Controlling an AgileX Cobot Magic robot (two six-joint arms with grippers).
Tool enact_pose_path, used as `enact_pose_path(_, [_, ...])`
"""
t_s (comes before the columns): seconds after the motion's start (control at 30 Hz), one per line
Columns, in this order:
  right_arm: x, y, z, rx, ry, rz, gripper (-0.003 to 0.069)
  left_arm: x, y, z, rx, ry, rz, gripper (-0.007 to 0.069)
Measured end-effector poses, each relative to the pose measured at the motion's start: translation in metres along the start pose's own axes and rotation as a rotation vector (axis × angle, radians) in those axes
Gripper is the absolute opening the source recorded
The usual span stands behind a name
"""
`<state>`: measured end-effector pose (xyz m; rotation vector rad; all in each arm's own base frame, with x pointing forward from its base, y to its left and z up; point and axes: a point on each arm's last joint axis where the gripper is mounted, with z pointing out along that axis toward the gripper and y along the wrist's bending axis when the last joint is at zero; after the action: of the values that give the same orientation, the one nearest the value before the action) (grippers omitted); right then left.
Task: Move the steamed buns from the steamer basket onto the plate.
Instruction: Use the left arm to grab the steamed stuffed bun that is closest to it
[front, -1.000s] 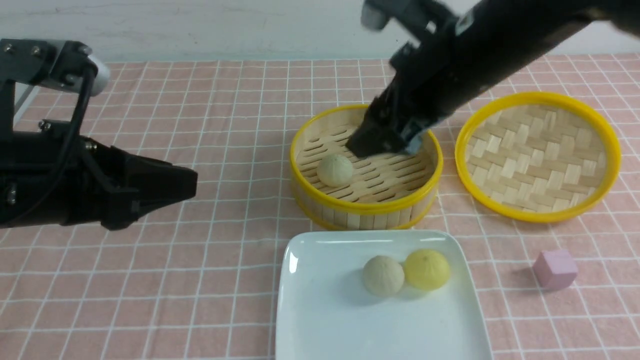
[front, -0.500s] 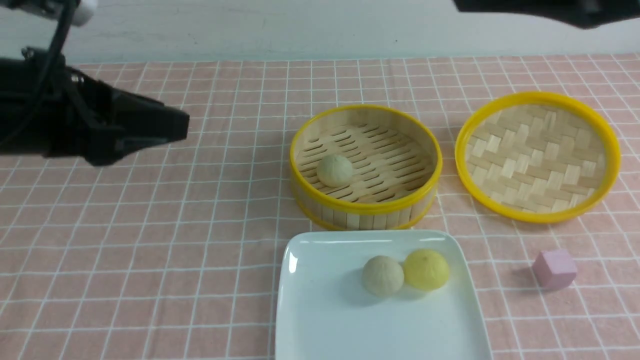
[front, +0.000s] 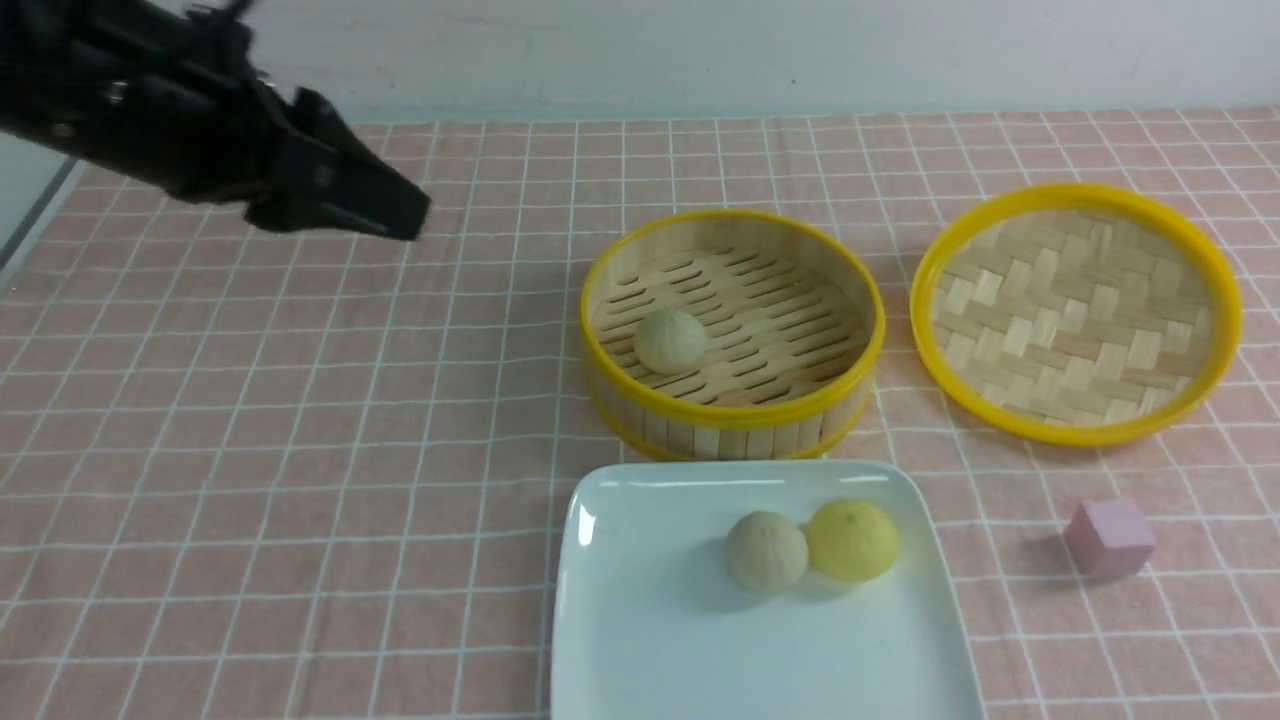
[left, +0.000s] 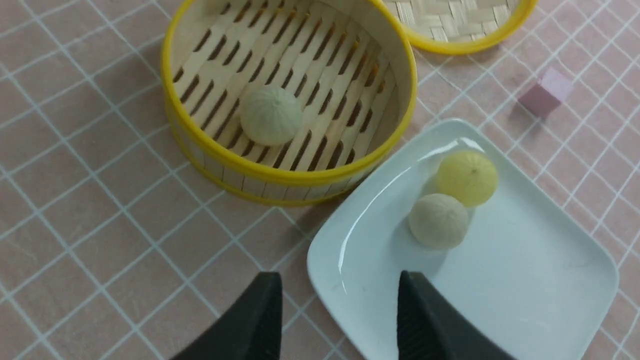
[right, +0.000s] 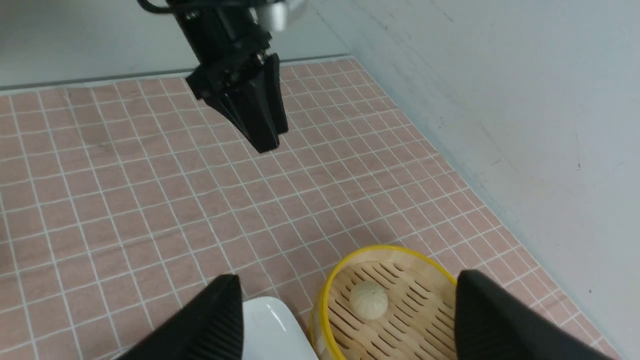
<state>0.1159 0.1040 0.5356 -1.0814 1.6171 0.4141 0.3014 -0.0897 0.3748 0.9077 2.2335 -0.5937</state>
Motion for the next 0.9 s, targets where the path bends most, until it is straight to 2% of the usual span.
enact_pose_path(0.2, [0.002, 0.000, 0.000, -0.004, 0.025, 0.025, 0.0551, -0.019, -0.012, 0.061, -0.058, 0.001, 0.095, 0.0344])
enact_pose_path(0.23, [0.003, 0.001, 0.000, -0.008, 0.037, 0.033, 0.0551, -0.022, -0.011, 0.080, -0.096, -0.007, 0.115, 0.0344])
enact_pose_path(0.37, [0.006, 0.002, 0.000, -0.018, 0.061, 0.033, 0.0551, -0.023, -0.010, 0.112, -0.145, -0.016, 0.155, 0.0344])
enact_pose_path(0.47, [0.007, 0.003, 0.000, -0.030, 0.081, 0.035, 0.0551, -0.021, -0.006, 0.153, -0.184, -0.031, 0.182, 0.0344])
enact_pose_path(0.9, [0.012, 0.006, -0.001, -0.059, 0.132, 0.035, 0.0551, -0.002, 0.015, 0.222, -0.176, 0.042, 0.149, 0.0358])
